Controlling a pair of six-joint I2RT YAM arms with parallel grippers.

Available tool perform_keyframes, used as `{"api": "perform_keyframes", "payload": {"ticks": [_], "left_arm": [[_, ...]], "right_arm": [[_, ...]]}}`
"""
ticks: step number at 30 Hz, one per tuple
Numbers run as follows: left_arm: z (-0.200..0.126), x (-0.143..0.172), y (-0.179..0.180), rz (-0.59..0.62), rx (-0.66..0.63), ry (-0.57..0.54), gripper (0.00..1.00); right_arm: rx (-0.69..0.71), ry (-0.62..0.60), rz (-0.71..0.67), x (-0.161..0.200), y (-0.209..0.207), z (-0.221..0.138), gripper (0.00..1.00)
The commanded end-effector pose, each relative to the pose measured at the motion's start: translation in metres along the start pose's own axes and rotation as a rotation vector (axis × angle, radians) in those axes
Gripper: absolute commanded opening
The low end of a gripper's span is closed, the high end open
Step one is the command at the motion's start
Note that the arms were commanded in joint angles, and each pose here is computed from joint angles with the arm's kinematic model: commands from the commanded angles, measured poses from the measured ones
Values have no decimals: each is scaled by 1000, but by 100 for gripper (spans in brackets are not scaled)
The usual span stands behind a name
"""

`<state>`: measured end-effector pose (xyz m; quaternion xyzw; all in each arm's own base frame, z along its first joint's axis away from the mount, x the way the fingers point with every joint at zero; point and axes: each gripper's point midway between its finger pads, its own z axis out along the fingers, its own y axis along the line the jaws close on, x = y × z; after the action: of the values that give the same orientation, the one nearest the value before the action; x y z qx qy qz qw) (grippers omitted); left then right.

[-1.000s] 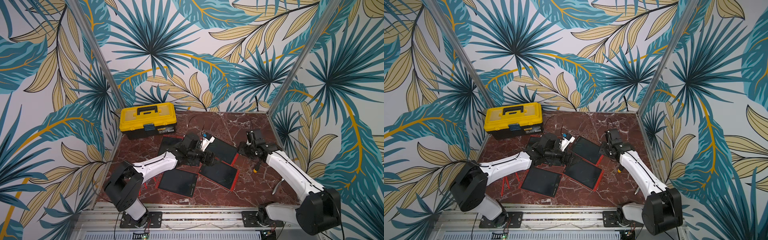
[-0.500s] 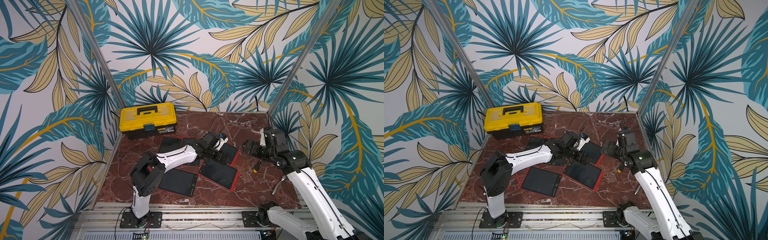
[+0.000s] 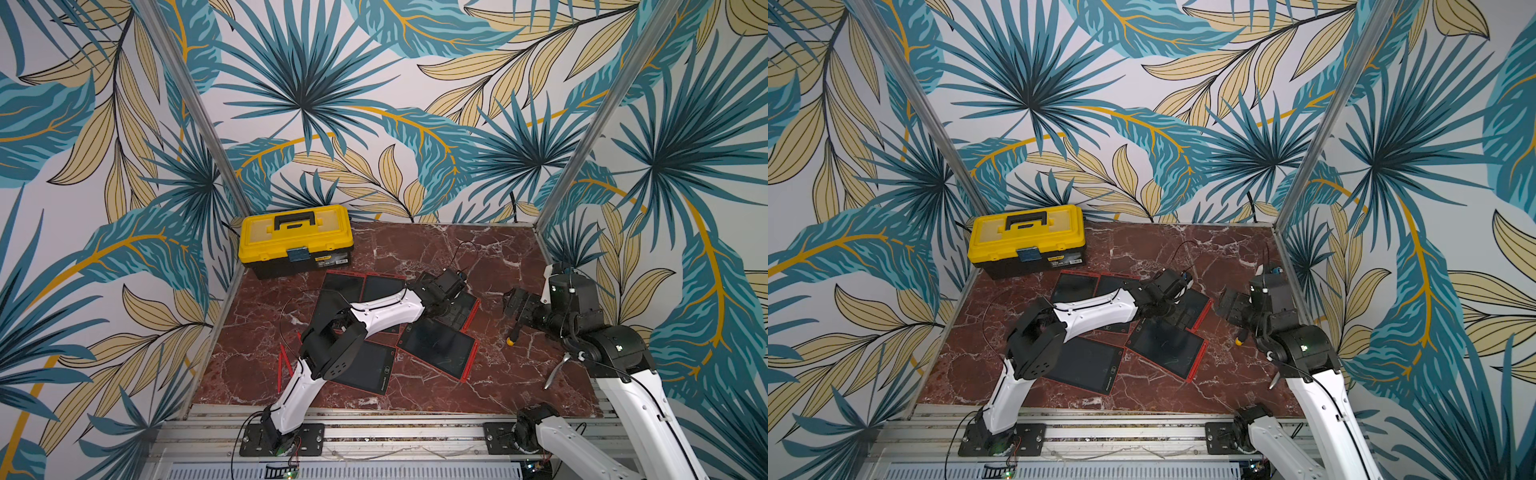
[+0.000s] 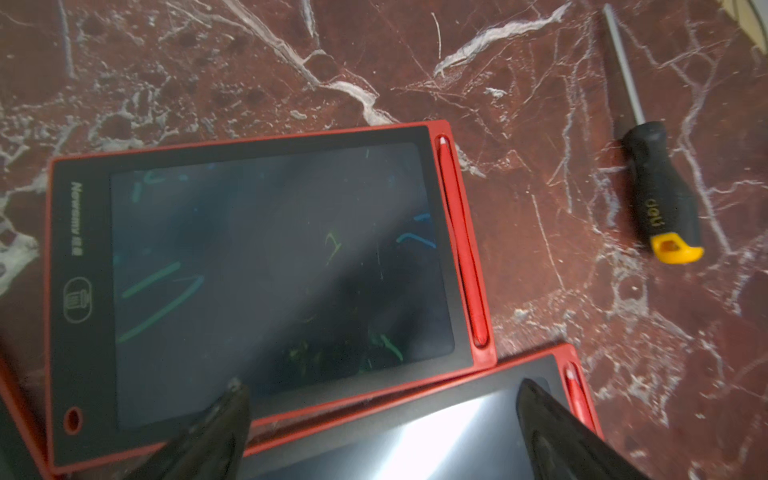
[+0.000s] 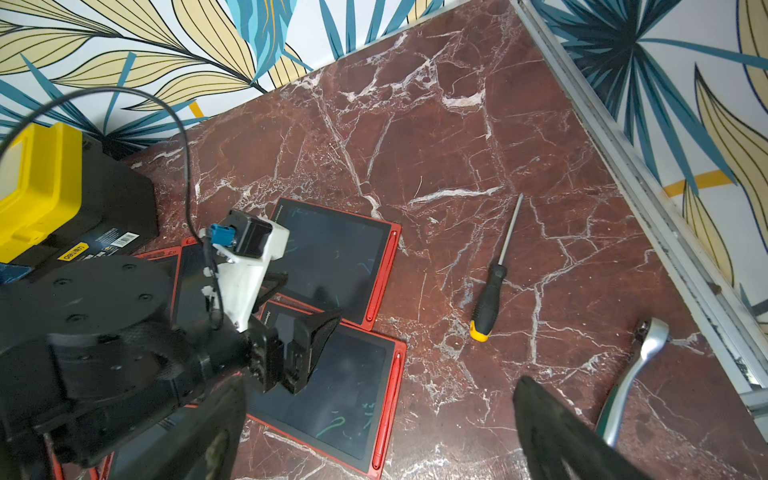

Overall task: Place the stylus back onto the writing tablet
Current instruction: Place the stylus on the writing tablet.

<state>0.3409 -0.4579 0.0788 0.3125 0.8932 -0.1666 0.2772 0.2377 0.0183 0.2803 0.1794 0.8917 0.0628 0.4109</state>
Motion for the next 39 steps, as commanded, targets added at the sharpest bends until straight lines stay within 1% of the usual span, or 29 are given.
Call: {"api": "perform_keyframes", "payload": {"ticks": [1,11,14,16,25,39], "left_arm": [[3,-16,-2,48,-62,-40,99],[32,-26,-2,77,-149,-67,99],[33,-33,-2,78,-160,-82,99],[45,-26,0,84,-173,-65,100],[56,-32,-2,95,-169,-71,100],[68,-32,-5,100,-165,-57,99]], "right_arm": [[35,3,9,5,-10,-3,100],[12,-3,16,8,-9,-10,100],[11,3,16,9,-10,-9,99],[10,5,18,10,-10,-9,100],[1,3,20,11,-9,-12,100],[-3,11,12,9,-6,-10,100]]}}
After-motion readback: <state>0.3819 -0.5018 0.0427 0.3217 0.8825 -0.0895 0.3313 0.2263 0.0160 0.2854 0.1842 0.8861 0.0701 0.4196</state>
